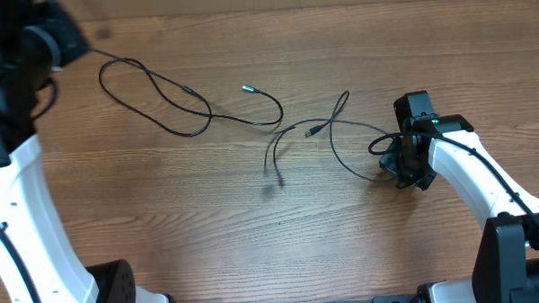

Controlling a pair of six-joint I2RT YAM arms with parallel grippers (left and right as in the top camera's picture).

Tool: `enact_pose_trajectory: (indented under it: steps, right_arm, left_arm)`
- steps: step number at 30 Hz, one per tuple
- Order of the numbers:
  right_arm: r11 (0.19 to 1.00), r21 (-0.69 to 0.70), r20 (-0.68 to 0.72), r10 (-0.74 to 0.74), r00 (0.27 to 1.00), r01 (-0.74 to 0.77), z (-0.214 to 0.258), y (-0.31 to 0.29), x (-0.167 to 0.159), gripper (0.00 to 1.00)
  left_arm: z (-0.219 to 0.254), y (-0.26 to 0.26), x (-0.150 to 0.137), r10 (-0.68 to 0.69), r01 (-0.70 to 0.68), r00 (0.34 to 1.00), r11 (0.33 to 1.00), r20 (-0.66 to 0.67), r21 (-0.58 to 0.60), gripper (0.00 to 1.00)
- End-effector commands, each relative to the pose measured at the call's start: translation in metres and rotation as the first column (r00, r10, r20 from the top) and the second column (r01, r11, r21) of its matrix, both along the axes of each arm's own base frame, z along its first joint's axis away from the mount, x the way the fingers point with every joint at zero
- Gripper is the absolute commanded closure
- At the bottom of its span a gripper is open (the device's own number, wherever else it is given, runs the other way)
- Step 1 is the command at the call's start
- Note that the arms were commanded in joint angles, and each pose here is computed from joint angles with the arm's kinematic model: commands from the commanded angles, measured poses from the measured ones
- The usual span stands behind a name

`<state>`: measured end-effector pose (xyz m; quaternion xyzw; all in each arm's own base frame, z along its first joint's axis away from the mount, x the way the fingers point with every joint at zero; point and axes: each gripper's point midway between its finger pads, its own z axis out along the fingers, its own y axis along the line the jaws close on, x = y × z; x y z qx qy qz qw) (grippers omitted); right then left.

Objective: Untangle cables
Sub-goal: 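Drag one cable with the left gripper far to the left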

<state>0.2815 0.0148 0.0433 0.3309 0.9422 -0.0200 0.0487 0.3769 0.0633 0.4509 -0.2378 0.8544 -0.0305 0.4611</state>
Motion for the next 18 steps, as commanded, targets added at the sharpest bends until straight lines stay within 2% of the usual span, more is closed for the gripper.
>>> enact_pose_trajectory:
  steps: [1,4,7,13,16,18]
  right_arm:
    - [1.000,-0.016,0.027,0.002,1.000,-0.002,0.006,-0.003,0.003,0.95]
    - [1.000,-0.016,0.027,0.002,1.000,-0.002,0.006,-0.003,0.003,0.95]
    - [1.000,-0.016,0.027,0.002,1.000,-0.002,0.006,-0.003,0.003,0.95]
    - [1.000,-0.016,0.027,0.002,1.000,-0.002,0.006,-0.003,0.003,0.95]
    - [1.000,-0.016,0.027,0.002,1.000,-0.002,0.006,-0.003,0.003,0.95]
    - [1.000,-0.016,0.027,0.002,1.000,-0.002,0.006,-0.003,0.003,0.95]
  left_arm:
    - [0.015,0.070,-0.025,0.252,-0.247,0.966,0.967,0.064,-0.068,0.96]
    - [0.013,0.122,-0.049,0.428,-0.417,0.902,0.899,0.063,-0.136,0.96]
    - [0.013,0.141,-0.061,0.484,-0.473,0.873,0.871,0.062,-0.132,0.96]
    - [0.000,0.124,-0.054,0.428,-0.421,0.904,0.893,0.010,-0.156,0.96]
    - [-0.020,0.122,-0.048,0.416,-0.422,0.907,0.895,-0.067,-0.147,0.96]
    - [-0.047,0.127,-0.041,0.411,-0.435,0.897,0.888,-0.164,-0.152,0.96]
